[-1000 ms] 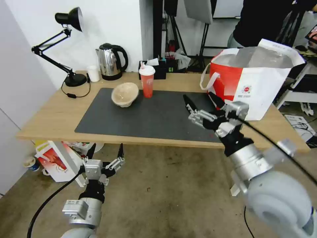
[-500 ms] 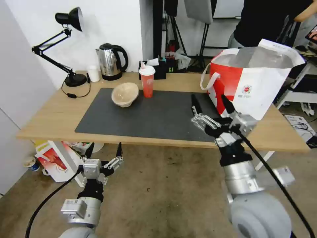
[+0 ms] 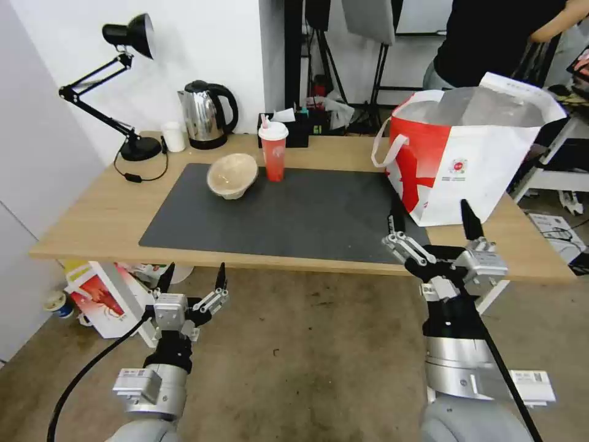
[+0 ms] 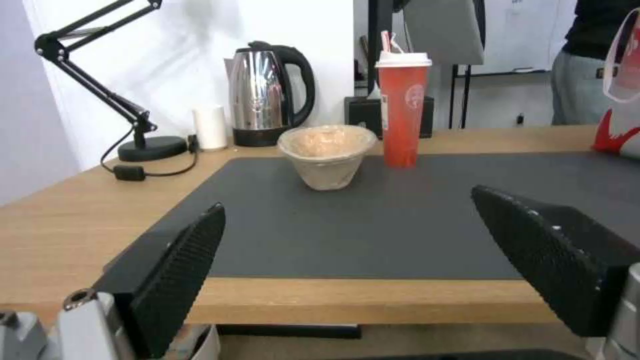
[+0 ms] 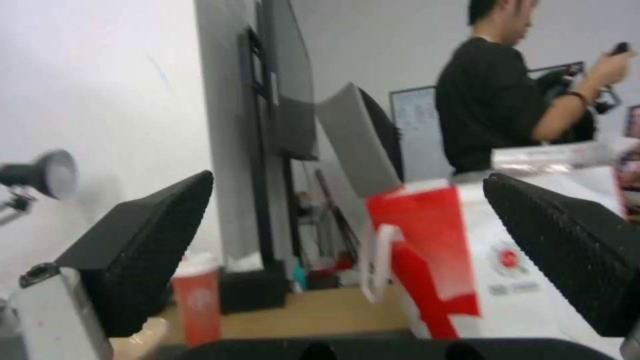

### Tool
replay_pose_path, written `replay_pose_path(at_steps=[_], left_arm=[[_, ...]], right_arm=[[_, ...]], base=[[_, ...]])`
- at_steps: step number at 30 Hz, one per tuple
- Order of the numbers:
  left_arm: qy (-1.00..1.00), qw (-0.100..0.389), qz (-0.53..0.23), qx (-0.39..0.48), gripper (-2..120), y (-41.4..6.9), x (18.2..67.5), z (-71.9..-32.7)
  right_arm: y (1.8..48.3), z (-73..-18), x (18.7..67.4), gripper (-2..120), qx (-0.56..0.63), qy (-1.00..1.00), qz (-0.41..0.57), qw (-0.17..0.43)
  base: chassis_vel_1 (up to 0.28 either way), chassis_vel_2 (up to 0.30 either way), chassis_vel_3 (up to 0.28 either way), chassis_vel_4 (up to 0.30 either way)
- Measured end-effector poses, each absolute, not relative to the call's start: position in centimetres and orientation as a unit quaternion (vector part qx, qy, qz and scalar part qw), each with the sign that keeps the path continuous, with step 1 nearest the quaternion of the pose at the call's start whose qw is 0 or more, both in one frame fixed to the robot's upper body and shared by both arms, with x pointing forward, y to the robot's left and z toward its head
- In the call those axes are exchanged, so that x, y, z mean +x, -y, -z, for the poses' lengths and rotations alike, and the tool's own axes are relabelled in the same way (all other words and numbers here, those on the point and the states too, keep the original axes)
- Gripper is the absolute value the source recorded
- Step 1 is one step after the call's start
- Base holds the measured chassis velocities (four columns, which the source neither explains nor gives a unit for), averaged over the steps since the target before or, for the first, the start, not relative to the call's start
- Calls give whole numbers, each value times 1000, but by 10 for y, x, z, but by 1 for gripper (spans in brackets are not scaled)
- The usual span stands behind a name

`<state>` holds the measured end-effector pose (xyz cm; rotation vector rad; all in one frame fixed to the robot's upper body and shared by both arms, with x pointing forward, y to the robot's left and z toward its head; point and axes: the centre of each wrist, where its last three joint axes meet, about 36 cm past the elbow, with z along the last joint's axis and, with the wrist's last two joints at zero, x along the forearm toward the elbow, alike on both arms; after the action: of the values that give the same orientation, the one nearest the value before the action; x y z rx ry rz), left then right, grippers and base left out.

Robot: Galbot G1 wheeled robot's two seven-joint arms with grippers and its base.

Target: Pick up the trash from the table and place it into the takeout bag.

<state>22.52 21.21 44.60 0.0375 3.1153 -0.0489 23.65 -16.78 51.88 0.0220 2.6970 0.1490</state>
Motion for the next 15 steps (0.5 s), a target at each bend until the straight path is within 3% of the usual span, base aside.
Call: replay_pose_path(at_steps=[11, 15], left_arm=[[-1000, 13, 17, 12, 93, -212, 225, -446], [-1000, 14, 17, 11, 93, -213, 226, -446]], right_arm=[[170, -505, 215, 100, 41, -988, -2, 146], [173, -504, 214, 100, 33, -988, 6, 150]], base=[[0, 0, 0, 0], [0, 0, 0, 0]])
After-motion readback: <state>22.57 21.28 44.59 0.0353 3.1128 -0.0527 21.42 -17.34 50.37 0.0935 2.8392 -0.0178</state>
